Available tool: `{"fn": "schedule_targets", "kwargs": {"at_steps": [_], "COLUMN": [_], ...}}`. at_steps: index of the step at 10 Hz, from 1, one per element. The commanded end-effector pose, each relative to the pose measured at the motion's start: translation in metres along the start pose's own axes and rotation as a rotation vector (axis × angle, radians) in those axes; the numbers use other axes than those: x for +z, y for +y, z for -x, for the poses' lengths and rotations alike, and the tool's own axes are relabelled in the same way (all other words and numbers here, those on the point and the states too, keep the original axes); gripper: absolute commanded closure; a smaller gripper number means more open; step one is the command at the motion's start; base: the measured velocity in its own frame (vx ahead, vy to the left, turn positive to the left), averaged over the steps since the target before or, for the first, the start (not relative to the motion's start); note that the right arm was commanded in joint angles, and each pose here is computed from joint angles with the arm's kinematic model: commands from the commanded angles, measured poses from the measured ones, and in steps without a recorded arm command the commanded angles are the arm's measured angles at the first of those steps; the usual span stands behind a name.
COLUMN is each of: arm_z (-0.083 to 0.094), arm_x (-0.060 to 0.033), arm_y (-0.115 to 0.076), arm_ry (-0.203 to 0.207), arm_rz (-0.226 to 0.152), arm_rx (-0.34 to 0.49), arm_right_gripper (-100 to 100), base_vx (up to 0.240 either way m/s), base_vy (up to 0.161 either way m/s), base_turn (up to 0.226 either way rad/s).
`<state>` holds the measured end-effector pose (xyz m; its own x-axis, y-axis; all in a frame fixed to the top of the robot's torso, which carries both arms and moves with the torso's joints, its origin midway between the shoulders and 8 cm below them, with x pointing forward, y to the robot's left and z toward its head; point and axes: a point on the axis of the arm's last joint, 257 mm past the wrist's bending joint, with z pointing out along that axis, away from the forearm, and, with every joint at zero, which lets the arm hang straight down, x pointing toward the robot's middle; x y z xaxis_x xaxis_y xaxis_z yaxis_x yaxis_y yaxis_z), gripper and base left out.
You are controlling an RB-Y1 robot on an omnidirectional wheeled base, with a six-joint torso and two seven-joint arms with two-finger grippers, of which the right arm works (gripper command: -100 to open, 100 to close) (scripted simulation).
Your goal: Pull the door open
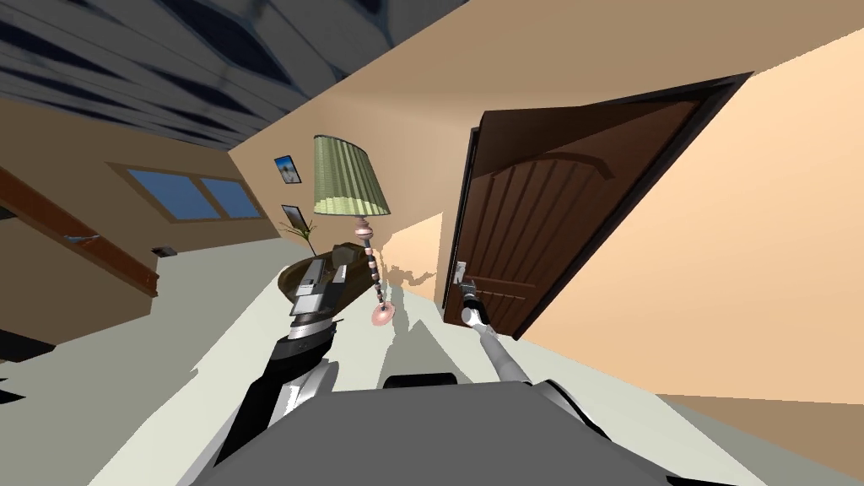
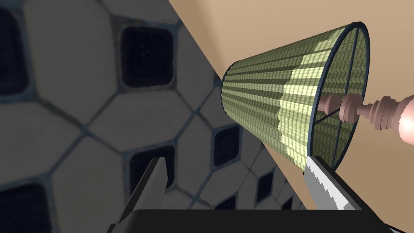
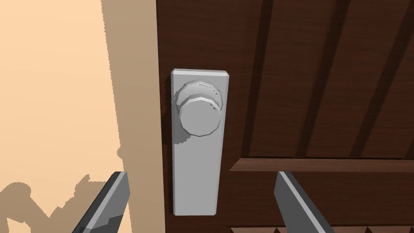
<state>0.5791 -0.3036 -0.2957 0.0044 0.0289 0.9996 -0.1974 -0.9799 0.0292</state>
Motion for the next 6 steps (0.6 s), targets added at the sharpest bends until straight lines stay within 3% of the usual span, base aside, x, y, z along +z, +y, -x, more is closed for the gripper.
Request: {"fn": "schedule_targets", "kwargs": {"at_steps": [1,2,4,6], "arm_z": [0.003,0.004,0.005,0.005], "arm_x": [0.0,-0.0001,-0.0012,-0.0021], "arm_y": [0.025,0.034,0.074,0.093], "arm_ry": [-0.002,-0.002,-0.002,-0.001], "arm_rz": [0.025,0.033,0.072,0.091], "arm_rx": [0.001,0.001,0.002,0.003], "arm_right_gripper": [-100,-100,-100,-100], "base_vx": [0.105,0.202,0.199,0.135], "base_vy": [0.023,0.033,0.035,0.016], "base_turn": [0.169,0.138,0.182,0.111]}}
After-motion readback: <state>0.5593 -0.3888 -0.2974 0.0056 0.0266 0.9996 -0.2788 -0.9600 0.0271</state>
